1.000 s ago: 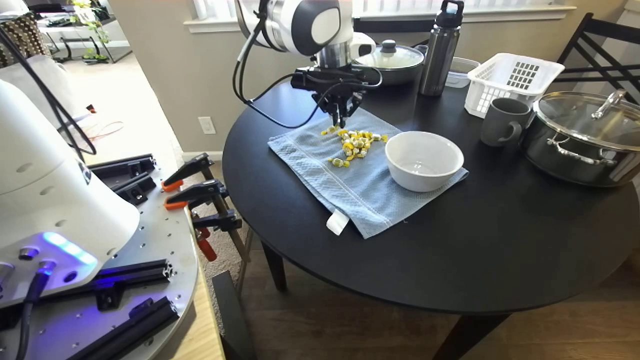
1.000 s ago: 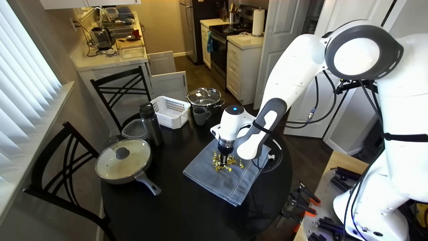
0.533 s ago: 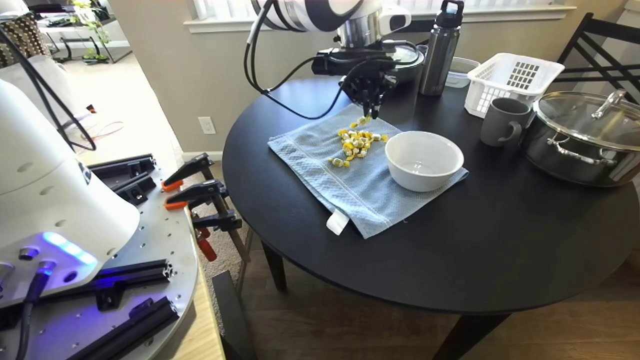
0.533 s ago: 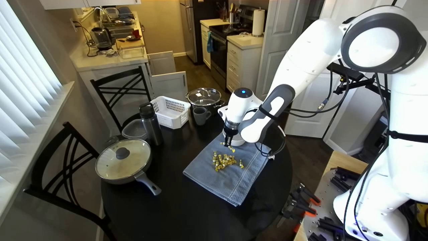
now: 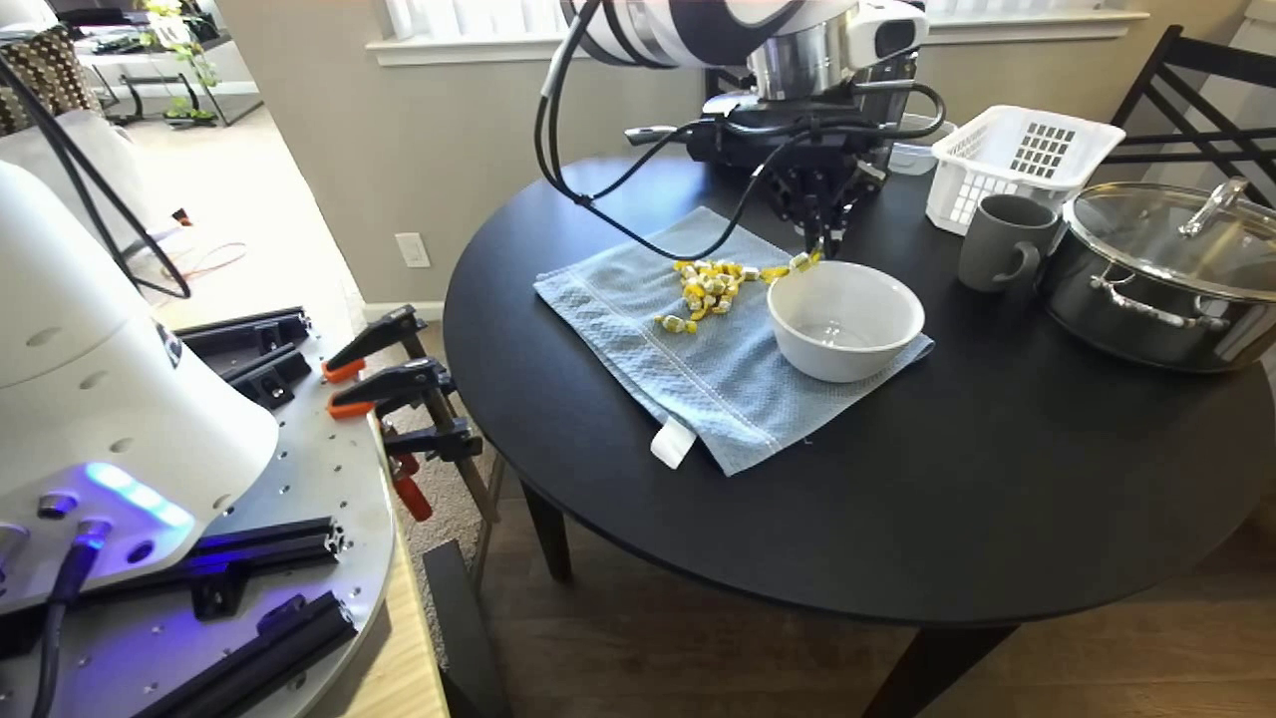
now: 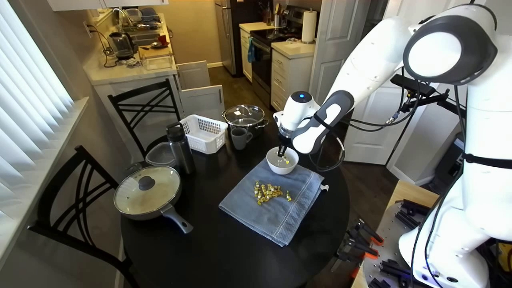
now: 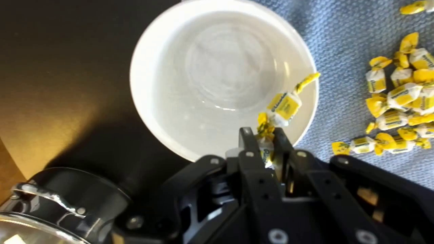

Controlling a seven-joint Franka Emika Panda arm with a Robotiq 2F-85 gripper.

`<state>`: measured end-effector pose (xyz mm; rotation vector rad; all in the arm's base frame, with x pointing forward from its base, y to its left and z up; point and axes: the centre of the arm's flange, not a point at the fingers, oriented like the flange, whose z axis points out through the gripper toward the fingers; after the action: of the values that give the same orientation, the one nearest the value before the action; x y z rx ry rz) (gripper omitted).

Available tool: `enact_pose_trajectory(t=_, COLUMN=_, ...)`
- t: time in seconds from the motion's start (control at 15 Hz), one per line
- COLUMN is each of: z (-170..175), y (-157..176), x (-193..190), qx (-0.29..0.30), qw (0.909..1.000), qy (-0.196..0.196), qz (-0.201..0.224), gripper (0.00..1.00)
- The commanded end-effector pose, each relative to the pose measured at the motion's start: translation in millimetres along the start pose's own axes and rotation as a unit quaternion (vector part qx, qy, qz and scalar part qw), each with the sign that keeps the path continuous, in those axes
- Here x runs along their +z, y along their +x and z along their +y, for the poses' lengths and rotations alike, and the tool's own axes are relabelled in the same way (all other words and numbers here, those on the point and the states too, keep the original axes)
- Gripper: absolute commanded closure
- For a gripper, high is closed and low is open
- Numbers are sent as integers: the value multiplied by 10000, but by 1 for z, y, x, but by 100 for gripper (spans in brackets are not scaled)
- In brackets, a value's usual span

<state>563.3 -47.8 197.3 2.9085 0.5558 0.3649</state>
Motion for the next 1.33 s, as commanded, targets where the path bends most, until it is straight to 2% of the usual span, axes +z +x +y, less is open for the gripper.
enact_pose_trajectory(t=0.0, z=31, y=14, x=15, qx=184, qw=9995, qy=-162, qz=190, gripper=96)
enact_pose_trajectory(t=0.13, z=43, y=18, x=20, qx=216, qw=9989, qy=-271, qz=326, gripper=96)
enact_pose_trajectory(t=0.2, z=45, y=20, x=24, qx=217, qw=9990, qy=-250, qz=310, gripper=60)
enact_pose_trajectory(t=0.33, z=43, y=19, x=33, qx=165, qw=9995, qy=-165, qz=225, gripper=53)
enact_pose_trajectory(t=0.67, z=11, y=12, x=32, qx=-154, qw=9990, qy=417, qz=-101, gripper=21)
enact_pose_trajectory(t=0.87, z=-15, y=13, x=14, qx=-555, qw=9936, qy=966, qz=198, gripper=3)
enact_pose_trajectory(t=1.07, z=-40, y=16, x=4, qx=-999, qw=9825, qy=1545, qz=288, gripper=0)
enact_pose_trajectory(t=1.27, z=-75, y=18, x=18, qx=-1473, qw=9662, qy=2110, qz=-151, gripper=0)
